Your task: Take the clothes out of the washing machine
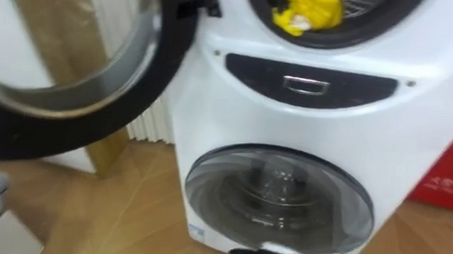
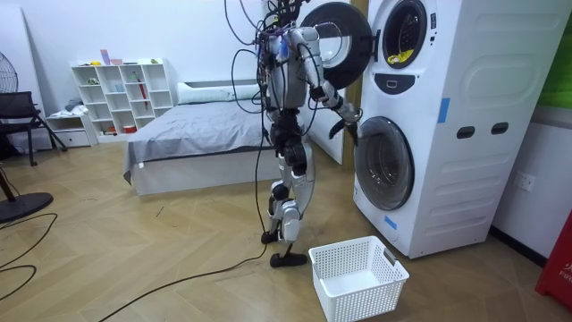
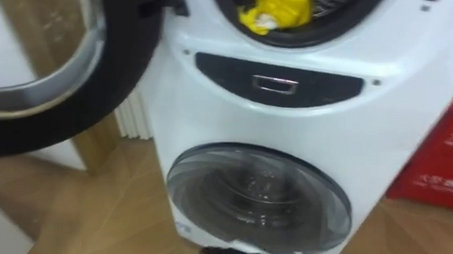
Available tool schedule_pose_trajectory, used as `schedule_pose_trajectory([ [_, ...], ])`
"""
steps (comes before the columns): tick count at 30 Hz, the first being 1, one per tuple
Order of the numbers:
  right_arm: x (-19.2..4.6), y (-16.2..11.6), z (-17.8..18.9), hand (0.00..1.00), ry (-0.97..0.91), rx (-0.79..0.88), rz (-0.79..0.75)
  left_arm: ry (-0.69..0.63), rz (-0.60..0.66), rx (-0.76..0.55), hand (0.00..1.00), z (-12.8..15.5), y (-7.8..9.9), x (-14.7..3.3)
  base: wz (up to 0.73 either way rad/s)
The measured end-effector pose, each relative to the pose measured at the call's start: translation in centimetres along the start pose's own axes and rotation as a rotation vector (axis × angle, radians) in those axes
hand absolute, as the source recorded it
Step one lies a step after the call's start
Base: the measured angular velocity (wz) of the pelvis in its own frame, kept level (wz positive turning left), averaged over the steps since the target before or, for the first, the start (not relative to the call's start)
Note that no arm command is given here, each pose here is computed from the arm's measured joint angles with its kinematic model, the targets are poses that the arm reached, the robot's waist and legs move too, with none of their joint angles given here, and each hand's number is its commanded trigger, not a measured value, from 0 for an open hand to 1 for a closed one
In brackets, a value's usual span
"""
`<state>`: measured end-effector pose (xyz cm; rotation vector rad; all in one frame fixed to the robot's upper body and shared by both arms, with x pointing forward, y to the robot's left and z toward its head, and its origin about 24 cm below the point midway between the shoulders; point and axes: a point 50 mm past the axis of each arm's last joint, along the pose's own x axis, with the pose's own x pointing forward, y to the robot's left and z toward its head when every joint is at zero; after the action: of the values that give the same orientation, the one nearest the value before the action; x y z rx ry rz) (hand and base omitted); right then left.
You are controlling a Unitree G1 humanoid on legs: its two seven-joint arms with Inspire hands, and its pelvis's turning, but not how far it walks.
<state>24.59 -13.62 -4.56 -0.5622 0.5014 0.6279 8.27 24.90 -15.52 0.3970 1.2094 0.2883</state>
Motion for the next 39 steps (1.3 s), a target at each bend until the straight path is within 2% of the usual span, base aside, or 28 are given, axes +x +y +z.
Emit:
schedule_pose_trajectory([
  [3,-1.0,-3.2,1.3,0.0,-0.075,0.055,-0.199,-0.003,0.017,-0.049,0.0,-0.4,0.0,-0.2,-0.16],
  [6,-3.1,-6.0,4.5,0.0,-0.237,0.065,-0.376,-0.012,0.034,-0.057,0.0,-0.7,0.0,-0.3,-0.12],
  [10,-5.7,-7.8,8.2,0.0,-0.449,0.063,-0.514,-0.008,0.05,-0.059,0.0,-1.0,-0.2,-0.4,-0.07],
  [18,-7.6,-8.5,10.5,0.0,-0.609,0.114,-0.562,0.049,0.05,-0.047,0.0,-3.2,-0.2,-0.7,0.0],
  [24,-10.5,-9.8,12.8,0.0,-0.766,0.114,-0.623,0.082,0.064,-0.051,0.0,-4.4,0.1,-1.0,-0.01],
  [31,-12.0,-10.1,14.4,0.0,-0.916,0.23,-0.562,0.08,0.062,-0.046,0.0,-4.4,0.2,-1.0,-0.02],
  [34,-12.2,-10.6,15.2,0.0,-0.947,0.219,-0.552,0.05,0.064,-0.052,0.0,-3.4,0.2,-0.7,0.02],
  [39,-12.4,-10.9,16.1,0.0,-0.979,0.201,-0.549,0.043,0.066,-0.045,0.0,-3.2,0.4,-0.7,0.01],
])
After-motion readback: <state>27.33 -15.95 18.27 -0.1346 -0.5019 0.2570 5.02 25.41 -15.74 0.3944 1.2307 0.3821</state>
